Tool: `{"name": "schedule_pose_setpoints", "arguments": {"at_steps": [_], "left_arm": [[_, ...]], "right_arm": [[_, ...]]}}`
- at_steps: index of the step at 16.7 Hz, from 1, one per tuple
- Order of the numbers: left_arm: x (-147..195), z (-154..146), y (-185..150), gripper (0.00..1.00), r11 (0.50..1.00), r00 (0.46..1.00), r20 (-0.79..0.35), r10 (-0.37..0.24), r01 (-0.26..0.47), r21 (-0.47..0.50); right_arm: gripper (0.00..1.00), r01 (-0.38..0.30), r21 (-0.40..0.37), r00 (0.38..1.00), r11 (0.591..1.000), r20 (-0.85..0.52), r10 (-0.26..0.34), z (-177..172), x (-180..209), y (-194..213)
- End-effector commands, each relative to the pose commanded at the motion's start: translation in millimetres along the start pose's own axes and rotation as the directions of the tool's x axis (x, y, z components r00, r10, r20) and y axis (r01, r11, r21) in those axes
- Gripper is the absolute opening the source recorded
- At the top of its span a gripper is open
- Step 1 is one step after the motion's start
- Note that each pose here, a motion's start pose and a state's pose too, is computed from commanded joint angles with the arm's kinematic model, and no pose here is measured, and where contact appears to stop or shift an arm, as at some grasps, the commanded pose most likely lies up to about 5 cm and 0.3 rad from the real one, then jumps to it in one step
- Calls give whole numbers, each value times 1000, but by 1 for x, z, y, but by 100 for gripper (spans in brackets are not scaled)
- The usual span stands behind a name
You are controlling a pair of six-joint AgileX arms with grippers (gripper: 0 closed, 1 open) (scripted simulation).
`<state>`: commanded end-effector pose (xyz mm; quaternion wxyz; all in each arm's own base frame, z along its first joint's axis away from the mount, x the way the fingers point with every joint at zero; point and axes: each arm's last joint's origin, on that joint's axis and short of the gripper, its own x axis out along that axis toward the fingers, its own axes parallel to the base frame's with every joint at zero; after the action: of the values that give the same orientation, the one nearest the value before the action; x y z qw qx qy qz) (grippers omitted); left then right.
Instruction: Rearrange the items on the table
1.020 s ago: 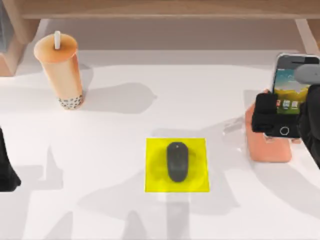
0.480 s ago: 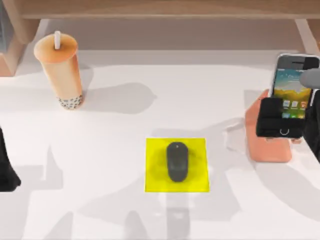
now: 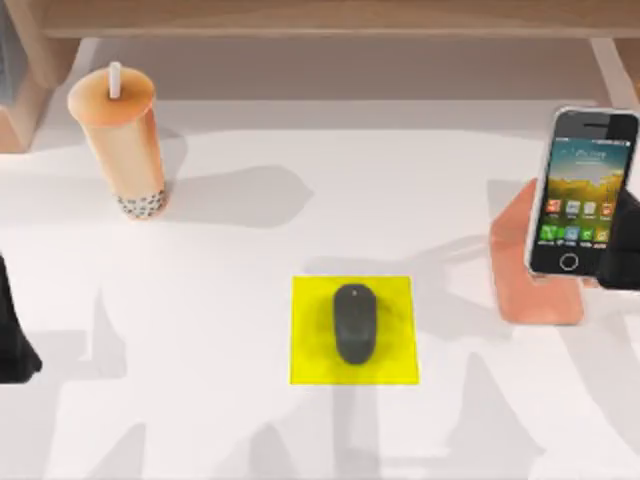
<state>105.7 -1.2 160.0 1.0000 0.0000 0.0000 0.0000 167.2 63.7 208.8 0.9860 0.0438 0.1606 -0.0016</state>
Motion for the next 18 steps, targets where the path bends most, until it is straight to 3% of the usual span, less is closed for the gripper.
{"name": "schedule_pose_setpoints", "arguments": {"at_steps": [9,18], "left_arm": [[0,0,0,100,1000,1000,0,0,0,0],[0,0,0,100,1000,1000,0,0,0,0]], "right_arm": [[100,-9,-32,981,999,193,15,-42,-37,-56],[100,11,-87,948,996,317,17,-60,-44,-70]]}}
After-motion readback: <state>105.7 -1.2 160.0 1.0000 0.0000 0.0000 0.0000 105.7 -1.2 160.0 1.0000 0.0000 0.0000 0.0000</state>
